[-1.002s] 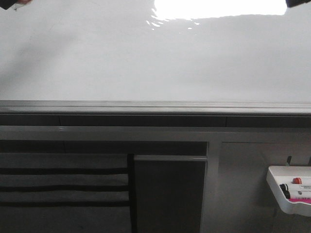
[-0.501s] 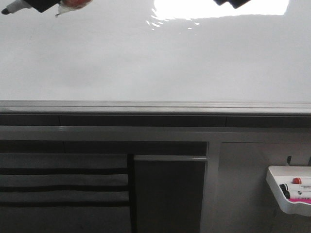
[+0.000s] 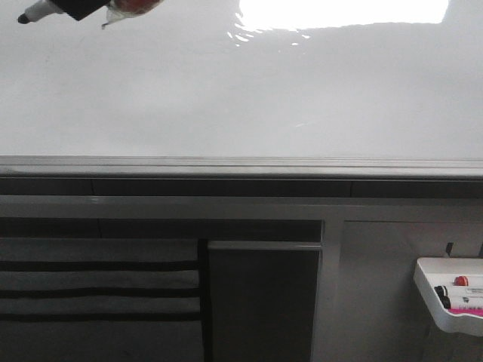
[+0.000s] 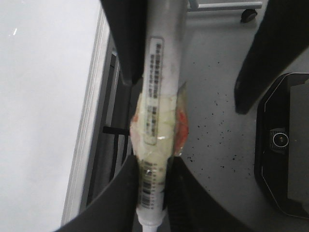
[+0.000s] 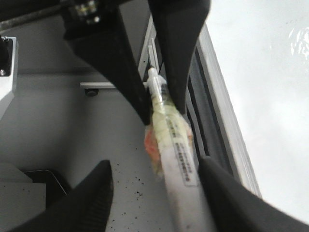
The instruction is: Write number 3 on whiteboard
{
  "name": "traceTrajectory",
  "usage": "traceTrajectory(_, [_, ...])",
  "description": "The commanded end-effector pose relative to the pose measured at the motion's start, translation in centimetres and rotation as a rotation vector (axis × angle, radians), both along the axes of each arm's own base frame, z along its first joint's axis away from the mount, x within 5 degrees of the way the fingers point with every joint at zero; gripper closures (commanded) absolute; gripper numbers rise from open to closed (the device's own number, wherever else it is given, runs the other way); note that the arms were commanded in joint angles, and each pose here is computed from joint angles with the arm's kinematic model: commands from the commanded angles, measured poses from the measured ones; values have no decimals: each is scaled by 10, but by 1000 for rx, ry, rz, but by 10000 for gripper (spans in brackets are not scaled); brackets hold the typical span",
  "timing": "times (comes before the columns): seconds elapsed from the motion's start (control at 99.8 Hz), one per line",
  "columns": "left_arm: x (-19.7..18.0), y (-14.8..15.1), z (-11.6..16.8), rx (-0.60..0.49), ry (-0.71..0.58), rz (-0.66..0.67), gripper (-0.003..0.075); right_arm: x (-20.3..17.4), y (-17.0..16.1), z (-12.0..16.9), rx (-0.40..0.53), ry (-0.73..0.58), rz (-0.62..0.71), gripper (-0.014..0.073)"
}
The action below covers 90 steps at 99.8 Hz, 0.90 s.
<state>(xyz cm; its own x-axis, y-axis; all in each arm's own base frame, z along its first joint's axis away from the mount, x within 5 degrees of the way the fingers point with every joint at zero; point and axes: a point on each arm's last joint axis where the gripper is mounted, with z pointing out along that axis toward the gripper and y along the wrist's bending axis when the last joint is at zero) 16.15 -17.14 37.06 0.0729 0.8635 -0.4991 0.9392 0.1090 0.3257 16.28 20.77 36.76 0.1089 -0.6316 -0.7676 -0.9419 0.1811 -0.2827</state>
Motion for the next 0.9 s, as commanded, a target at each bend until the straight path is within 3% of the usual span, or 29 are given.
traceTrajectory(0.0, [-4,0,19,-82,-70,-22,661,-1,0,23,108,-59,-21,250])
traceTrajectory(0.15, [-4,-1,19,-55,-116,-84,661,-1,0,23,117,-51,-22,250])
traceTrajectory(0.621, [-3,-1,20,-55,-145,-105,661,-1,1,23,124,-44,-24,258])
traceTrajectory(0.892, [-3,-1,20,-57,-147,-104,661,-1,1,23,124,-44,-24,560])
